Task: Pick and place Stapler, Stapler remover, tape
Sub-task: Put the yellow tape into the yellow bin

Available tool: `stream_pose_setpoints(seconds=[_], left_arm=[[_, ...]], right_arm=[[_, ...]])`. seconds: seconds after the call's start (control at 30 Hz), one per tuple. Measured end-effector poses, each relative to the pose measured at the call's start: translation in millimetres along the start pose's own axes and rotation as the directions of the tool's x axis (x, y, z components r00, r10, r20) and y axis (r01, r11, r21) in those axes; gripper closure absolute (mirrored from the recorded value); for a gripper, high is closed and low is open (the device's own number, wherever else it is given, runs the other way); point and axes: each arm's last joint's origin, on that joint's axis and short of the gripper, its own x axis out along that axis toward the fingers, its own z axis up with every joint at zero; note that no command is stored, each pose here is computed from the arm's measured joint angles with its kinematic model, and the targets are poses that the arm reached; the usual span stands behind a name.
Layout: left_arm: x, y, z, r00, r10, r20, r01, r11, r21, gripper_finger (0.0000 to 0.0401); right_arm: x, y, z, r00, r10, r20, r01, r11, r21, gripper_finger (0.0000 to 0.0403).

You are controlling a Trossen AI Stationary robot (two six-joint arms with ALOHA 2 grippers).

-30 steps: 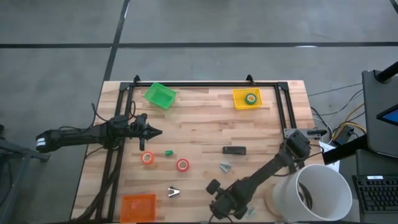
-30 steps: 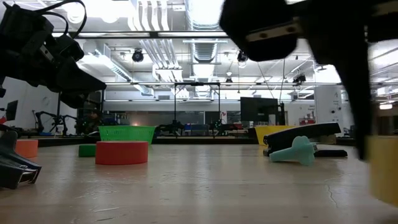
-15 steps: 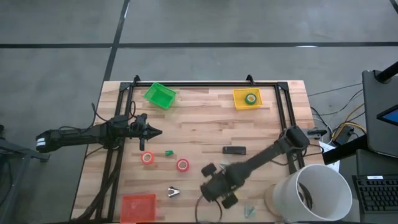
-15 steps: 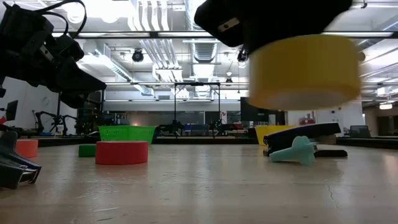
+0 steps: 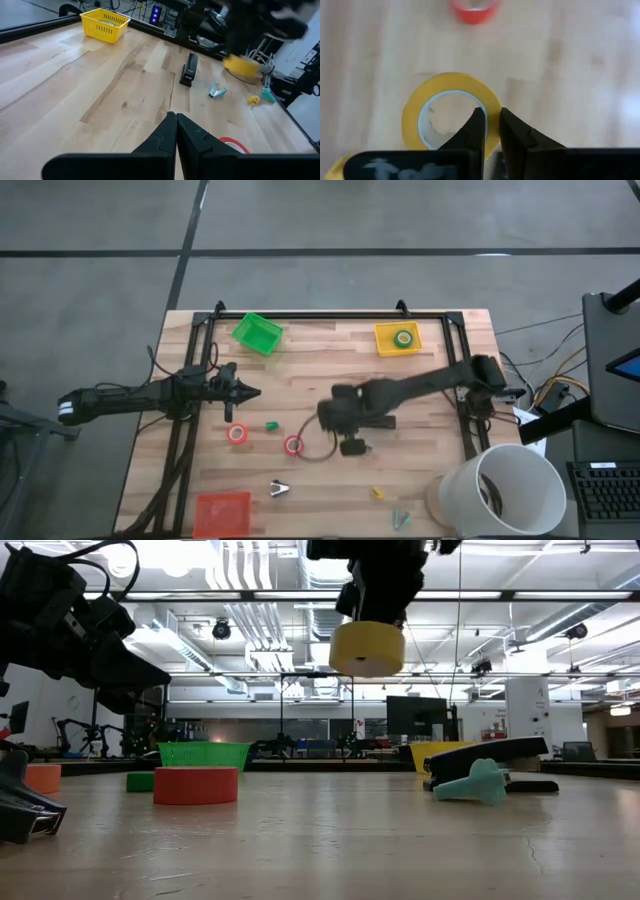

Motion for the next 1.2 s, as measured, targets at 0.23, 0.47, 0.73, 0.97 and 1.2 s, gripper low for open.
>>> stream_pose_setpoints(seconds=[0.23, 0.47, 0.73, 0.97, 1.2], left_arm=[[0.0, 0.0, -0.2, 1.0, 0.0, -0.002, 0.0, 1.0, 0.0, 0.0389], [0.1, 0.1, -0.3, 1.0, 0.001, -0.003, -0.001, 1.0, 0.0, 0.0389], [0.1, 0.1, -0.3, 1.0, 0.001, -0.003, -0.001, 1.0, 0.0, 0.0389], [0.1, 0.1, -0.3, 1.0, 0.001, -0.003, -0.001, 1.0, 0.0, 0.0389], [0.1, 0.1, -0.3, 1.0, 0.001, -0.003, -0.001, 1.0, 0.0, 0.0389]], right_arm=[[-25.2, -61.8, -19.6, 0.995, -0.102, 0.016, 0.097, 0.971, 0.219, 0.0369], [-44.7, -123.9, -54.4, 0.977, -0.21, -0.021, 0.191, 0.838, 0.512, 0.0369], [-48.5, -179.7, -102.2, 0.924, -0.363, -0.12, 0.318, 0.555, 0.768, 0.0369], [-44.4, -223.9, -140.9, 0.878, -0.423, -0.223, 0.336, 0.212, 0.918, 0.0369], [-38.8, -238.3, -164.1, 0.869, -0.396, -0.297, 0.348, 0.063, 0.935, 0.0369]])
